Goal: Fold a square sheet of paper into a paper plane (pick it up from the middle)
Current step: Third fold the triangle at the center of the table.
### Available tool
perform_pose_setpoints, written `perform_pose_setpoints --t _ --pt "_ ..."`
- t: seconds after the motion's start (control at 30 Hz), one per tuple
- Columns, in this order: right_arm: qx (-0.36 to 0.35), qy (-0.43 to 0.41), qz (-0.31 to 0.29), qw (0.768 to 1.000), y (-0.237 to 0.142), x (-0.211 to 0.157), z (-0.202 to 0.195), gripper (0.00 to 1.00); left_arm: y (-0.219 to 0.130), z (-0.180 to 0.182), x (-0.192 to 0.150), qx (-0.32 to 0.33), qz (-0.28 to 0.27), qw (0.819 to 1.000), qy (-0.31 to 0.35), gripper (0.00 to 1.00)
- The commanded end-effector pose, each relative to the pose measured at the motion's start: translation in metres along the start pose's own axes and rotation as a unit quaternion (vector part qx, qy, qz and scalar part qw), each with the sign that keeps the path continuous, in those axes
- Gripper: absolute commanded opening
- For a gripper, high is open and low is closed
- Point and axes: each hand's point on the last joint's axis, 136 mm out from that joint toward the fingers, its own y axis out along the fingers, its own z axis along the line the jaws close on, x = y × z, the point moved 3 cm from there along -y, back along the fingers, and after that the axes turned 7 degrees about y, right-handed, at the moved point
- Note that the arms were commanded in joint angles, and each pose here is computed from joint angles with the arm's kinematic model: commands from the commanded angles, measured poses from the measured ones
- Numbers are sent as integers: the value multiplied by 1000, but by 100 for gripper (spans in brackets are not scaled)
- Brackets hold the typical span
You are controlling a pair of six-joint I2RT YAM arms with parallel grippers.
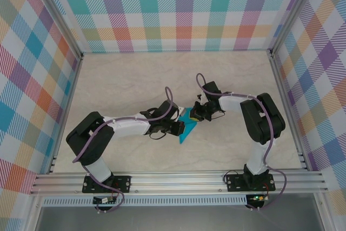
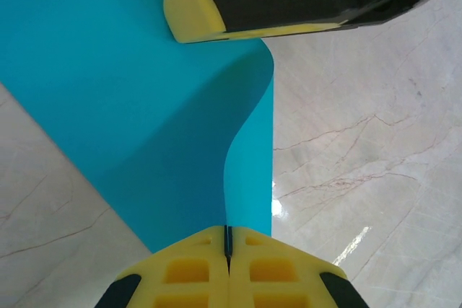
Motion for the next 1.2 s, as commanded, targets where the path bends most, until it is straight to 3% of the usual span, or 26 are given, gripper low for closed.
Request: perform_pose_setpoints --t 0.0,0.8,1.17 --pt "-22 1 7 1000 3 -2 -10 2 3 9 0 6 1 1000 -6 0" --pt "-19 2 10 1000 2 -2 -8 3 12 23 8 10 8 1000 5 1" --pt "-20 3 9 1000 1 -3 -8 3 16 26 -5 -3 22 1000 -13 1"
